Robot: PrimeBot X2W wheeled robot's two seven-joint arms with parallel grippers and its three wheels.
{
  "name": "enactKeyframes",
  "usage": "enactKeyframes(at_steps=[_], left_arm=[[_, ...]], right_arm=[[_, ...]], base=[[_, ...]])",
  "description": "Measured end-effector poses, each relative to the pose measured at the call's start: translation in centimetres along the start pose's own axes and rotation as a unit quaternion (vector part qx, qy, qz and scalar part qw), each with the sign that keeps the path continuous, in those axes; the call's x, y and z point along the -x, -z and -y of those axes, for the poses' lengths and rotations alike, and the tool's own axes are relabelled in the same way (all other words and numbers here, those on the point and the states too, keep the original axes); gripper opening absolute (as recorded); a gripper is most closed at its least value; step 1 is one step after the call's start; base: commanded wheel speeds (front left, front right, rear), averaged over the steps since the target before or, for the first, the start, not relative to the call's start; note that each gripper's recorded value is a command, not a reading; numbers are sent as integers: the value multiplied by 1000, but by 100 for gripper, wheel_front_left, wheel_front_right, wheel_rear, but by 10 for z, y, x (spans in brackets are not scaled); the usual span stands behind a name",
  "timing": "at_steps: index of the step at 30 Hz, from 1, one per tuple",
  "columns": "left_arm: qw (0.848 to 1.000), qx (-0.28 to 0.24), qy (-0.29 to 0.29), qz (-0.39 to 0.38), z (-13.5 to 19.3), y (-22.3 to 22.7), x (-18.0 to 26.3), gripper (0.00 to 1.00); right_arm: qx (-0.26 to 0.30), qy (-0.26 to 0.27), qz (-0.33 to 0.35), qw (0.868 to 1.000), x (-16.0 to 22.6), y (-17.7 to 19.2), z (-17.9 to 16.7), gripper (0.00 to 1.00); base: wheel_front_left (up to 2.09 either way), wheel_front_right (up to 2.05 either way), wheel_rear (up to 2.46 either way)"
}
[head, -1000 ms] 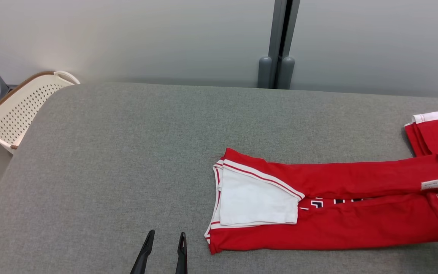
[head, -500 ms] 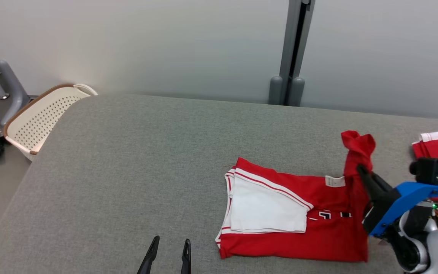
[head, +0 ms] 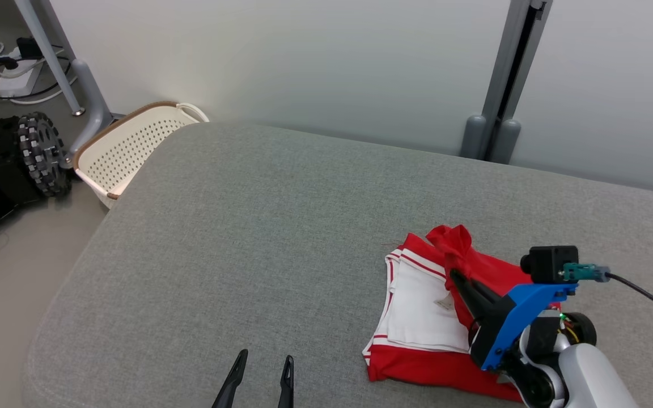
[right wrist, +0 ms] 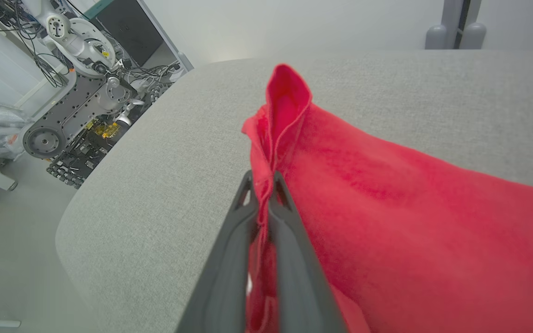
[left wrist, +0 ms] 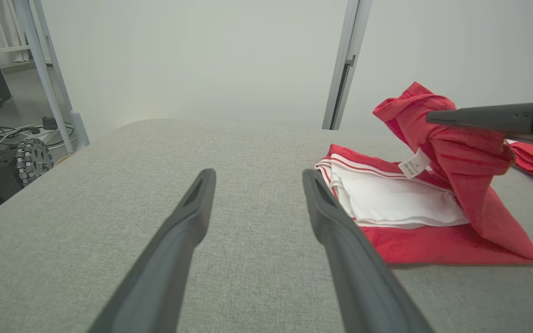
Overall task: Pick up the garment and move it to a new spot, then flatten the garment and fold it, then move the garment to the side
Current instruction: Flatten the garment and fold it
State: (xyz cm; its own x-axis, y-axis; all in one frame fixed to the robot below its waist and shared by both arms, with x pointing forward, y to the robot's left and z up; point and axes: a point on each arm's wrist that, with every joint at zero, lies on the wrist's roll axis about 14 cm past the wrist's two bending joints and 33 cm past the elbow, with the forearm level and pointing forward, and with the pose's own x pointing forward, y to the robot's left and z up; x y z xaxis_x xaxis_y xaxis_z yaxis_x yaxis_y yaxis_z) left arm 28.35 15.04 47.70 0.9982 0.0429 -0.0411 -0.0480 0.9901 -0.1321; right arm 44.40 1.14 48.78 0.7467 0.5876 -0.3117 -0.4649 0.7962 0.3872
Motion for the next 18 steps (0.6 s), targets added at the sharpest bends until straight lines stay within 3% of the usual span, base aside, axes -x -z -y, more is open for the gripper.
enactKeyframes(at_steps=[6, 7, 8, 9, 14, 18], left_arm=[[1000, -1, -9, -5, -5, 2, -1, 100], [1000, -1, -11, -5, -6, 2, -2, 100], [1000, -1, -11, -6, -6, 2, -2, 100], [1000, -2, -12, -6, -7, 2, -3, 100], [1000, -4, -11, -9, -7, 4, -5, 100], [1000, -4, 0, -8, -2, 4, -7, 100]], right_arm=[[-6, -27, -46, 999, -22, 32, -16, 0], [-9, -31, -48, 998, -25, 35, -19, 29], [-11, -37, -52, 998, -27, 39, -23, 69], [-26, -45, -51, 997, -30, 40, -27, 100], [-97, -77, -23, 992, -31, 31, -44, 100], [-117, -64, 39, 990, -22, 8, -35, 100]], base=[[0, 0, 0], [0, 0, 0], [0, 0, 0], [0, 0, 0], [0, 0, 0], [0, 0, 0]])
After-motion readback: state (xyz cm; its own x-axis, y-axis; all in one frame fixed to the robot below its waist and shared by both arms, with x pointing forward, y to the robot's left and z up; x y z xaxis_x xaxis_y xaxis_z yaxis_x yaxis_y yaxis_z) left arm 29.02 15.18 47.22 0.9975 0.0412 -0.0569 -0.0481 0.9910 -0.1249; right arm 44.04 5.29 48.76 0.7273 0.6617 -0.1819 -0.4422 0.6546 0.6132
